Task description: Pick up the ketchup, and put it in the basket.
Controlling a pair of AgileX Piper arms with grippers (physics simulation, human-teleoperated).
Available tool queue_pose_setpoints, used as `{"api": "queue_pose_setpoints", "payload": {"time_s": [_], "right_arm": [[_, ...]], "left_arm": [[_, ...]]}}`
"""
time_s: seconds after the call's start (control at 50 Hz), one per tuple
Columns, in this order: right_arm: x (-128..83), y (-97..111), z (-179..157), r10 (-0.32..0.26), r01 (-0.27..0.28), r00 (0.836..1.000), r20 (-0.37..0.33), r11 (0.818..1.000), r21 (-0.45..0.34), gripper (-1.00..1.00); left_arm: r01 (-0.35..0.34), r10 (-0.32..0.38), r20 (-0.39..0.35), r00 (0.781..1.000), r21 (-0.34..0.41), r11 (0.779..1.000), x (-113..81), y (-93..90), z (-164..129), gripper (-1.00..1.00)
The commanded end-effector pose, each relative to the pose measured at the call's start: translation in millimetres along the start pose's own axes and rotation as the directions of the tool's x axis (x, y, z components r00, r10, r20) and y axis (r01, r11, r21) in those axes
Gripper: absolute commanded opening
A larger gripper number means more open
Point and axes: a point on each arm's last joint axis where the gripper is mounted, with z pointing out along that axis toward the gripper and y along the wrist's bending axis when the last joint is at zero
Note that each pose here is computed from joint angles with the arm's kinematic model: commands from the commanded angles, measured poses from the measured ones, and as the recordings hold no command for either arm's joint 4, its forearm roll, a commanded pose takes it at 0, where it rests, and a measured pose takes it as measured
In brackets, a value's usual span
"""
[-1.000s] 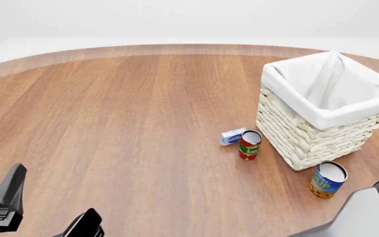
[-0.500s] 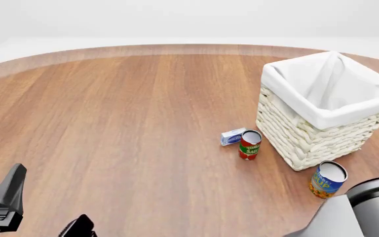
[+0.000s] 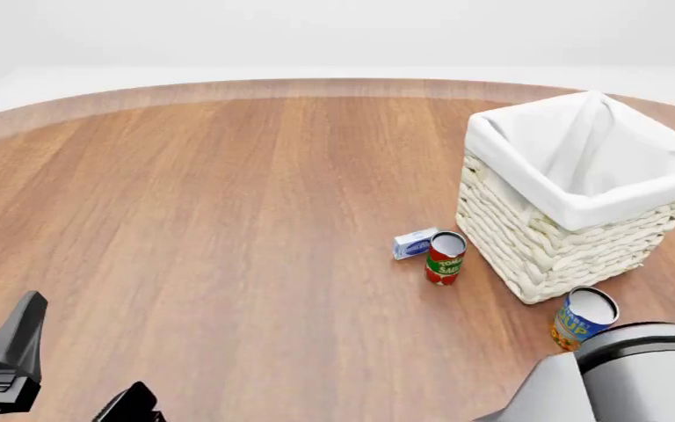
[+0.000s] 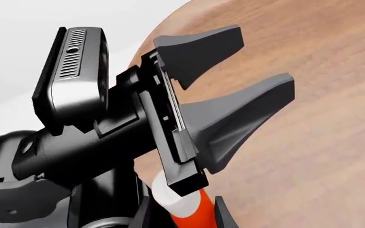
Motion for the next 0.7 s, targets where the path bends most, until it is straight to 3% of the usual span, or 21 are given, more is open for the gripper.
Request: {"api": "queue_pose_setpoints", "payload": {"time_s": [0.02,0.22,0.24,0.7], "right_arm": [[9,0,8,-0.005,0.005,1.0,-0.024,1.0,-0.006,1.0],[9,-2,10,-0.003,0.003,1.0,-0.024,1.0,0.0,1.0],[8,-3,11,-0.002,0.002,1.0,-0.023,1.0,0.002,-1.0],[-11,-9,7,-0.006,0.006,1.0,0.015,1.0,0.016,-1.0]], "left_arm": [[0.0,0.0,0.001,1.0,0.0,1.0,0.0,0.0,0,1.0],[0.0,0.0,0.001,1.0,0.0,1.0,0.0,0.0,0,1.0],[0.0,0.0,0.001,1.0,0.0,1.0,0.0,0.0,0,1.0],[0.0,0.0,0.001,1.0,0.0,1.0,0.0,0.0,0,1.0]]}}
